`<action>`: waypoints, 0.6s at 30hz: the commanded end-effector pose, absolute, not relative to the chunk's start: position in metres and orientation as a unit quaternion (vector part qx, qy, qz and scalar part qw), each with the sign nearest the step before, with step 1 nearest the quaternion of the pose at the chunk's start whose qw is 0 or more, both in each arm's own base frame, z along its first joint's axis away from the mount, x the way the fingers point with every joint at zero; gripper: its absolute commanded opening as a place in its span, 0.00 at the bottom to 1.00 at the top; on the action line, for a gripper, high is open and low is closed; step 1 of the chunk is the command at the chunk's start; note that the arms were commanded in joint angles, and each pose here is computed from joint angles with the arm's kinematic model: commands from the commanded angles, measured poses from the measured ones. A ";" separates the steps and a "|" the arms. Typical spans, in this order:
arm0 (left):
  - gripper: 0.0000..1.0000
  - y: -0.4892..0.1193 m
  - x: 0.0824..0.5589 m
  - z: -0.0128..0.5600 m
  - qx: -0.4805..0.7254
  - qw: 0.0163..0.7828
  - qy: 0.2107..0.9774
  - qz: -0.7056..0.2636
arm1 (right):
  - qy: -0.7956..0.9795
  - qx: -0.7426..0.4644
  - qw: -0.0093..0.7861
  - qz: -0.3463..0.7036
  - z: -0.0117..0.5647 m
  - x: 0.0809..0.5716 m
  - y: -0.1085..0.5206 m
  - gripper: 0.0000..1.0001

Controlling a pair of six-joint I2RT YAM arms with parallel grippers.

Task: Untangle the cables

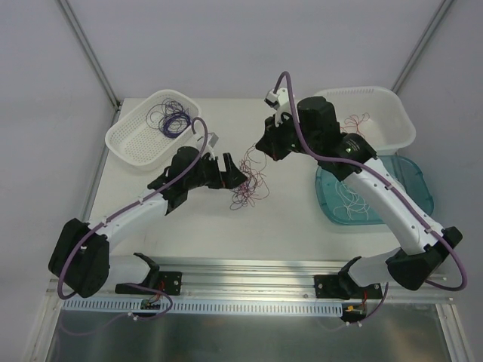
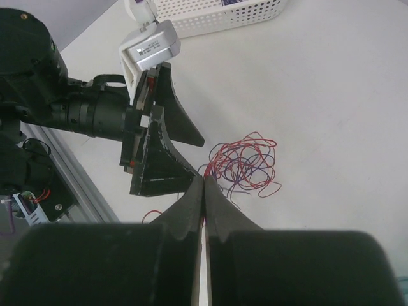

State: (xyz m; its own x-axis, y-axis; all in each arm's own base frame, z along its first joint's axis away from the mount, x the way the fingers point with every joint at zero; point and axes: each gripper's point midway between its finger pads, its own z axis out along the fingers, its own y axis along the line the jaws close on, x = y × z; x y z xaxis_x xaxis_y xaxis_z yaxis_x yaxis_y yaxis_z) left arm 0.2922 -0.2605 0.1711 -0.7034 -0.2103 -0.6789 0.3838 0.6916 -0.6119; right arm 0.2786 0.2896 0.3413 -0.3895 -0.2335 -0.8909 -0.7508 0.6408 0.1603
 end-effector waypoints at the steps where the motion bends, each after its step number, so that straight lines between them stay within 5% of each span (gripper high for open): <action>1: 0.92 -0.278 0.294 0.201 0.111 0.444 0.777 -0.431 | 0.766 -0.304 0.472 0.313 0.364 0.270 0.295 0.01; 10: 0.77 -0.292 0.303 0.178 0.121 0.441 0.781 -0.425 | 0.753 -0.302 0.461 0.360 0.375 0.257 0.311 0.01; 14: 0.62 -0.300 0.307 0.165 0.113 0.431 0.786 -0.429 | 0.746 -0.300 0.463 0.373 0.384 0.252 0.313 0.01; 18: 0.35 -0.305 0.312 0.168 0.094 0.438 0.774 -0.448 | 0.741 -0.299 0.465 0.382 0.390 0.249 0.312 0.01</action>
